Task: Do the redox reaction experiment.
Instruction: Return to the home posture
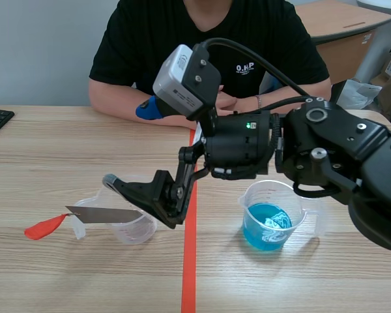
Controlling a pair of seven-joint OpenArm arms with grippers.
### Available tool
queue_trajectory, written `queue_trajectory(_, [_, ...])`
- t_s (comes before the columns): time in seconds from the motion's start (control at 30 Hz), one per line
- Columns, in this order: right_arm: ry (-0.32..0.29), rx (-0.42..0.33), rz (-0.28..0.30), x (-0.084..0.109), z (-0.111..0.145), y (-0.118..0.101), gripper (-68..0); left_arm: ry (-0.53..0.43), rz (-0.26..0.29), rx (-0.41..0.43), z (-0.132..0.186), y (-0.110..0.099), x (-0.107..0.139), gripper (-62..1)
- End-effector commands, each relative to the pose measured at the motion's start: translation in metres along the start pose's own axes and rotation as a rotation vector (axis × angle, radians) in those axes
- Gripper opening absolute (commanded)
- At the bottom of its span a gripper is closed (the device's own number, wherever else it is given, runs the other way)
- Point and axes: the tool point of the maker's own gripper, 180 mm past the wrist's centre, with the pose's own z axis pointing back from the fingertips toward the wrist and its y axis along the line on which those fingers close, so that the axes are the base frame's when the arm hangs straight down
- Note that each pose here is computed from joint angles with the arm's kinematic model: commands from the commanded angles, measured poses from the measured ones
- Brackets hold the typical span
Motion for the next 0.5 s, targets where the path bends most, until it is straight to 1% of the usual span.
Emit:
queue_trajectory(0.0, [-0.040, -0.047, 0.026, 0.016, 0.005, -0.008, 0.4, -0.016, 0.007, -0.004, 0.000, -0.002, 0.004, 1.4])
queue_trajectory(0.07, [-0.027, -0.091, 0.040, 0.016, 0.013, -0.010, 0.4, -0.017, 0.000, -0.007, 0.000, -0.002, 0.005, 1.4])
queue_trajectory(0.13, [-0.013, -0.134, 0.045, 0.017, 0.021, -0.011, 0.4, -0.019, -0.019, -0.015, 0.000, 0.000, 0.006, 1.4])
queue_trajectory(0.3, [0.003, -0.220, 0.052, 0.021, 0.044, -0.006, 0.4, -0.020, -0.085, -0.047, 0.000, 0.003, 0.008, 1.4])
queue_trajectory(0.47, [0.038, -0.320, 0.026, 0.027, 0.071, -0.003, 0.4, -0.100, -0.168, -0.101, -0.001, 0.003, 0.031, 1.4])
